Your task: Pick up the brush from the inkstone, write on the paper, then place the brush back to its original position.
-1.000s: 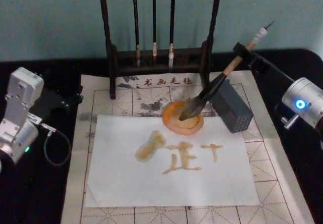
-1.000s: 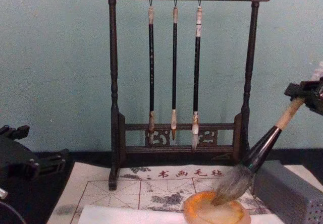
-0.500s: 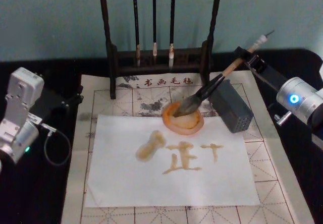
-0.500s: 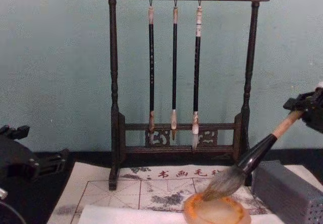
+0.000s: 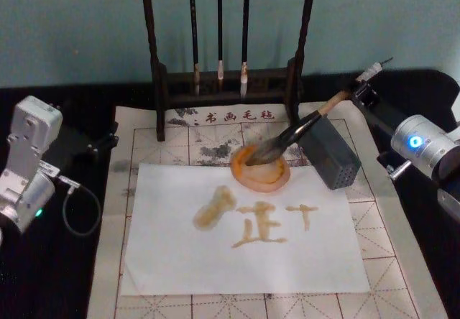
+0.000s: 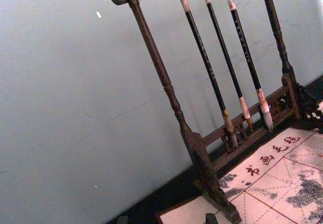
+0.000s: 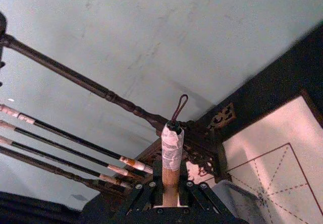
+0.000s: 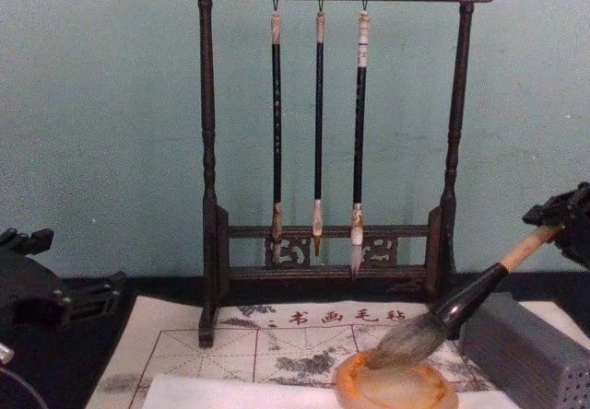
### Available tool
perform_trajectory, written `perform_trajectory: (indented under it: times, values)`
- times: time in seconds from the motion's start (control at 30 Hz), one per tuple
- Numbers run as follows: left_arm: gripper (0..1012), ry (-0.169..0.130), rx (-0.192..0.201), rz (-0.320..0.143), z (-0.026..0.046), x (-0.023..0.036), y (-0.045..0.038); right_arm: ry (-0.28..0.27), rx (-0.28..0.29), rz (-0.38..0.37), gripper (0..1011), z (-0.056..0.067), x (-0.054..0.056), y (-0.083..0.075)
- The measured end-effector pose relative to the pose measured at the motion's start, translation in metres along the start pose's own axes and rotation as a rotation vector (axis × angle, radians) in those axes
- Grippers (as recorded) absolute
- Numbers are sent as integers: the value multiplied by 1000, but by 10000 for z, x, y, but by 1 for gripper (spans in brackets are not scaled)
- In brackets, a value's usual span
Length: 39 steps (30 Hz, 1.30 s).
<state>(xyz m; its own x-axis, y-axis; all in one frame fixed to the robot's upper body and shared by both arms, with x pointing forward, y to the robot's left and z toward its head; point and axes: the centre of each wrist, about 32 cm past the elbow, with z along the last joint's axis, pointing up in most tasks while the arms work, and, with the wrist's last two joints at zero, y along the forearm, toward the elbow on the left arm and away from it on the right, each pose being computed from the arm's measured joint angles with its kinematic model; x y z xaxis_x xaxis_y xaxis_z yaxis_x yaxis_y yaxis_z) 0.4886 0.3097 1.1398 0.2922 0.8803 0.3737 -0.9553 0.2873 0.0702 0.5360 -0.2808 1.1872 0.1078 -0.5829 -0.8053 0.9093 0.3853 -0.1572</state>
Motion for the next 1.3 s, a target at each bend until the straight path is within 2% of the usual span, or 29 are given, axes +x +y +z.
perform_trajectory:
  times: [0.4, 1.3]
  values:
    - [1001, 0, 0, 0, 0, 0, 0, 40, 23, -36, 181, -59, 13, 18]
    - [1001, 0, 0, 0, 0, 0, 0, 4, 57, -69, 181, -194, 12, 21]
